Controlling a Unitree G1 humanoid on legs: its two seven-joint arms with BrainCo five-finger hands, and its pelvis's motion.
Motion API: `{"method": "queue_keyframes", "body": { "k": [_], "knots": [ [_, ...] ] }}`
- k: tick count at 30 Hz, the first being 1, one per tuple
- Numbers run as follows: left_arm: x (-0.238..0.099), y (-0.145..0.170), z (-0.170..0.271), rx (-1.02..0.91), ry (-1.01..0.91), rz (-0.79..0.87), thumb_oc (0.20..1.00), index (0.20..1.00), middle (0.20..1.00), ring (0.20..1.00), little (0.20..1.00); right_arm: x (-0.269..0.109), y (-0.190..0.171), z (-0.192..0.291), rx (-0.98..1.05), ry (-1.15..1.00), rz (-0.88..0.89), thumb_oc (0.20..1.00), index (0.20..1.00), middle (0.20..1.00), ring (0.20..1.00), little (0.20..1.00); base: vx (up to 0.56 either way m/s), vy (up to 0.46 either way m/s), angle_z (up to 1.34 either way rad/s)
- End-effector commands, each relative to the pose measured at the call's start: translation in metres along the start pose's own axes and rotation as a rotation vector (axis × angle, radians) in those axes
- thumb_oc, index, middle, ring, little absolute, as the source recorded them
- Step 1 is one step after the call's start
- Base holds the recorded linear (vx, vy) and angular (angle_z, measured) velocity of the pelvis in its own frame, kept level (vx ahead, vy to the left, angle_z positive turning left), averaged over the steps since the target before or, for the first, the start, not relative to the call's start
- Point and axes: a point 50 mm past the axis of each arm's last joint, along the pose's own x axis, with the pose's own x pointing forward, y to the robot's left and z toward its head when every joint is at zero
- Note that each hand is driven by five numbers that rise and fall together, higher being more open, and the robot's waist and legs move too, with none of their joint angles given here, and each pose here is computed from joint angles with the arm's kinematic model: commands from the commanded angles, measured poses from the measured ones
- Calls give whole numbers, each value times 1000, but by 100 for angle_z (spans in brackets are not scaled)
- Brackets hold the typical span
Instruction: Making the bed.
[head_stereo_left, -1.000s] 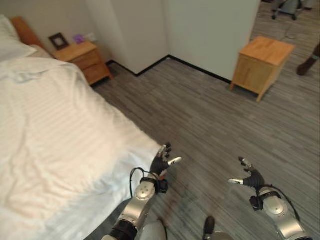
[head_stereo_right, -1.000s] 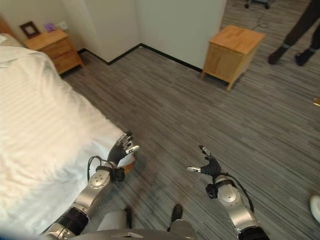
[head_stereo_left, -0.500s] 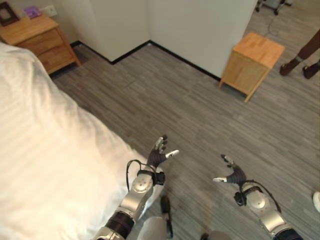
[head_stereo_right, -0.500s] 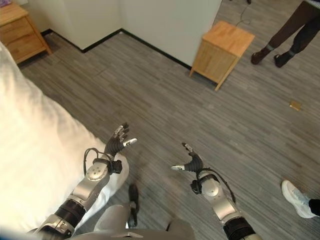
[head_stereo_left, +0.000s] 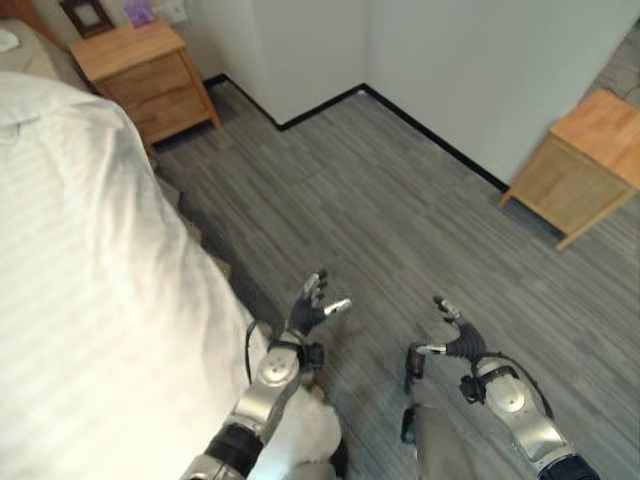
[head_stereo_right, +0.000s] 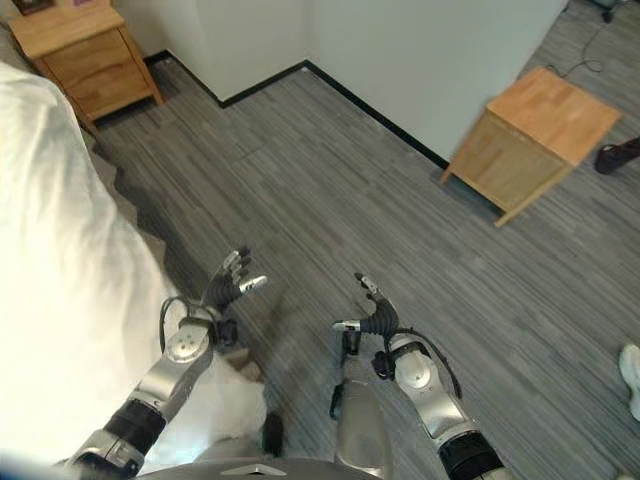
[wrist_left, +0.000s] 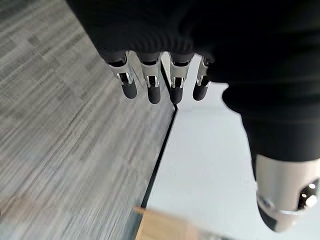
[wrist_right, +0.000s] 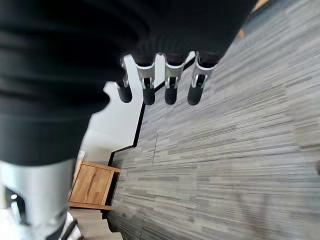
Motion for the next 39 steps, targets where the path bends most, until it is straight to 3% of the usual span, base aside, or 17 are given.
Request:
{"method": "queue_keyframes", "body": {
  "k": [1,9,18,24,29,39],
  "knots": [
    [5,-8,24,1,-132,-38,1000,1000,1000,1000,1000,5,-13,9,-55,-60,-19,1000,1000,1000,1000,1000,505,-229,138],
    [8,-3,38,-51,-172,6,1000,1000,1000,1000,1000,20,-29,27,-98,-120,-41,1000,1000,1000,1000,1000,411,-225,29],
    [-5,-2,14,-17,-80,13,1000,1000,1000,1000,1000,15,-29,26,-81,-127,-76,1000,1000,1000,1000,1000,508,156,39],
    [-13,17,8,42,-46,59,1000,1000,1000,1000,1000,12,-16,24,-45,-114,-60,1000,1000,1000,1000,1000,640,259,58],
    [-8,28,21,131,-84,56,1000,1000,1000,1000,1000,18,-10,31,-12,-132,-58,1000,1000,1000,1000,1000,501,309,26],
    [-1,20,36,139,-151,19,1000,1000,1000,1000,1000,13,-14,34,-2,-154,-65,1000,1000,1000,1000,1000,337,35,98]
  ]
}}
